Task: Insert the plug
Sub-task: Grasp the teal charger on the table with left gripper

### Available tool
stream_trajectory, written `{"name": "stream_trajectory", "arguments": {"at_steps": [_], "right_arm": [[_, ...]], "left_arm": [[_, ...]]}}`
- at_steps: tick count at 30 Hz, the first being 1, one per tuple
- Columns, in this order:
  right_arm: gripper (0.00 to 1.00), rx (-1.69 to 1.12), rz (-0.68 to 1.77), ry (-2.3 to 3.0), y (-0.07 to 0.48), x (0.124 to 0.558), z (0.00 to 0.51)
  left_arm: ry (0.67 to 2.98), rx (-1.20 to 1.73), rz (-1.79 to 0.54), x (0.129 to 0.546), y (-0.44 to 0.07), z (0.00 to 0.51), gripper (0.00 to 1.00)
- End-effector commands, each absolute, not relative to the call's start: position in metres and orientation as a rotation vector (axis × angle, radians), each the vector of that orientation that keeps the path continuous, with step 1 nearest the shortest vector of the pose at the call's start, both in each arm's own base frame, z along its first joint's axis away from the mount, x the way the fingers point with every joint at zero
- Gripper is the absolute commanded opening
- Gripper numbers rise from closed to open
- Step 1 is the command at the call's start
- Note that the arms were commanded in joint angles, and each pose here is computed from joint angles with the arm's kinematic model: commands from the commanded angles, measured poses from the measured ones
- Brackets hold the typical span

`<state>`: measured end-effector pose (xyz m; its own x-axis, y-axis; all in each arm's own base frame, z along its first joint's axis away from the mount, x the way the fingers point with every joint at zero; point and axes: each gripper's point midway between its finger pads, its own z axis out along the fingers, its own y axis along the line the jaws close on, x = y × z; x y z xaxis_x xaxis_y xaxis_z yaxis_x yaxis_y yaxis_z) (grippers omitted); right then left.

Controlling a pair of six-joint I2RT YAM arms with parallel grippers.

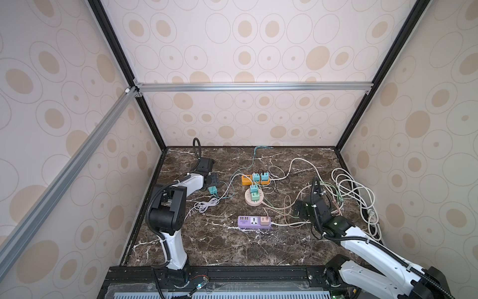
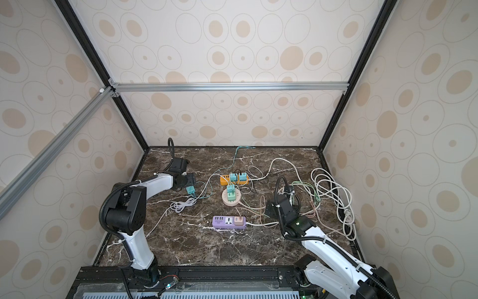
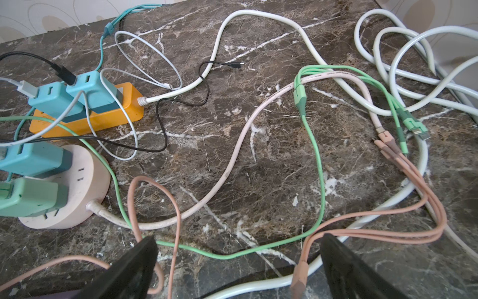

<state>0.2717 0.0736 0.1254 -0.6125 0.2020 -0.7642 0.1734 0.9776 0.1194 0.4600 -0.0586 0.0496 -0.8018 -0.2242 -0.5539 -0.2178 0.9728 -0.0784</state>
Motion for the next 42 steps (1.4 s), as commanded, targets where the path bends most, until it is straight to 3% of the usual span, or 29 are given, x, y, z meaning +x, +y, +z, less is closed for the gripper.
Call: {"name": "stream_trajectory", "arguments": {"at_steps": [1,7,16,19,21,28,33,42], "right_arm": [[0.99,0.284,0.052,2.23,0.072,0.272,0.127],[0.99,0.276,0.046,2.229,0.072,0.273,0.126],[0.99,0.248,0.068,2.259,0.081,0.277,0.122],[0.99,0.246,0.075,2.272,0.083,0.277,0.12],[0.99,0.218,0.102,2.278,0.089,0.278,0.119],[0.99,0.165,0.119,2.298,0.099,0.284,0.12],[0.99,0.159,0.119,2.303,0.101,0.287,0.12],[0.99,0.143,0.134,2.322,0.108,0.291,0.119]], "left_arm": [[2.586,-0.368,-0.02,0.458,-0.057,0.038,0.75],[2.652,-0.363,-0.015,0.433,-0.056,0.025,0.67],[2.733,-0.333,-0.123,0.413,-0.073,0.008,0.63],[2.704,-0.336,-0.102,0.411,-0.07,0.016,0.4],[2.673,-0.346,-0.071,0.412,-0.063,0.025,0.35],[2.626,-0.261,-0.013,0.408,-0.051,0.06,0.45],[2.658,-0.112,0.009,0.387,-0.064,0.068,0.61],[2.758,0.069,0.135,0.374,-0.08,0.036,0.65]]}}
